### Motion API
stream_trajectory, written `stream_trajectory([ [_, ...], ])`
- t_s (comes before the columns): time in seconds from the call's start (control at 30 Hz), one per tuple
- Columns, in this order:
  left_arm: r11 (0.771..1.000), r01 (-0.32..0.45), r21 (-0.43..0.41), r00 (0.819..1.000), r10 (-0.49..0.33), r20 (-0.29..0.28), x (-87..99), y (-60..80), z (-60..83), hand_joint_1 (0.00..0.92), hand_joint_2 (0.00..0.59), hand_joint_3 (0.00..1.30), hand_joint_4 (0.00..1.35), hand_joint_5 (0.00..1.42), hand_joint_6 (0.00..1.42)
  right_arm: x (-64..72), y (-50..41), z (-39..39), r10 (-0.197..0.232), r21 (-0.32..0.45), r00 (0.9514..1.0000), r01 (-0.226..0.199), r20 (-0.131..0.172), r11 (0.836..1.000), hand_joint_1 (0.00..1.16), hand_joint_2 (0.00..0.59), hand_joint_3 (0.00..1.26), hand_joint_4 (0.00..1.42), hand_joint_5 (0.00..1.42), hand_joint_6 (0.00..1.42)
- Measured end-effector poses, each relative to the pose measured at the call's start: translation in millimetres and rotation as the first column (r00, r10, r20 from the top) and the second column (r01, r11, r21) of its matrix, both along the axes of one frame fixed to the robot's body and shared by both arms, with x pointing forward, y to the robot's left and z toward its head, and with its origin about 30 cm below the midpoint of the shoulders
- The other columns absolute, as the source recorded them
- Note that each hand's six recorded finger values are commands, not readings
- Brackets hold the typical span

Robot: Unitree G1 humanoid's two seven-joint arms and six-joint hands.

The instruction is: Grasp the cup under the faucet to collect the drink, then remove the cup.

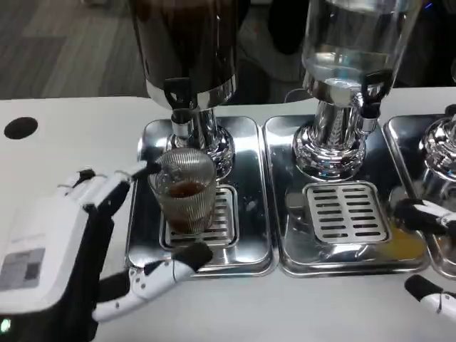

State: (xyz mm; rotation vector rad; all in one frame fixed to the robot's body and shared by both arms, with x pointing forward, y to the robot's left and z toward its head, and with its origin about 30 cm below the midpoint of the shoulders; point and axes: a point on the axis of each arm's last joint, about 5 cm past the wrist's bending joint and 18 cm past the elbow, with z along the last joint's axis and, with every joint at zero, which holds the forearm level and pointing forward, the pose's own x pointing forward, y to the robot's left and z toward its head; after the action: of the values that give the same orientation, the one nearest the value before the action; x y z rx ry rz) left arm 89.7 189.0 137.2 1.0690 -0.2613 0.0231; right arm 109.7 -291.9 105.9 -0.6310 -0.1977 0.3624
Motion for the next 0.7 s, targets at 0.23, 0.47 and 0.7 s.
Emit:
stream_trajectory([
  [0.23, 1.0, -0.017, 0.013, 0.999, 0.018, -0.039, -14.5, -1.7, -8.7, 0.0, 0.038, 0.22, 0.16, 0.24, 0.11, 13.4, 5.2, -0.1, 0.038, 0.035, 0.9986, -0.037, -0.037, 0.999, 0.56, 0.236, 0.17, 0.13, 0.19, 0.15],
  [0.47, 1.0, -0.015, 0.013, 0.996, 0.016, -0.091, -26.3, -2.6, -18.8, 0.0, 0.038, 0.21, 0.15, 0.23, 0.11, 30.7, 14.3, 1.3, 0.076, 0.051, 0.9958, -0.073, -0.052, 0.996, 0.56, 0.23, 0.17, 0.13, 0.19, 0.14],
  [0.7, 1.0, 0.006, 0.008, 0.992, -0.005, -0.129, -36.4, -6.8, -26.3, 0.0, 0.045, 0.21, 0.15, 0.22, 0.11, 47.0, 25.1, 2.8, 0.131, 0.061, 0.9893, -0.128, -0.063, 0.99, 0.56, 0.225, 0.17, 0.13, 0.19, 0.14],
])
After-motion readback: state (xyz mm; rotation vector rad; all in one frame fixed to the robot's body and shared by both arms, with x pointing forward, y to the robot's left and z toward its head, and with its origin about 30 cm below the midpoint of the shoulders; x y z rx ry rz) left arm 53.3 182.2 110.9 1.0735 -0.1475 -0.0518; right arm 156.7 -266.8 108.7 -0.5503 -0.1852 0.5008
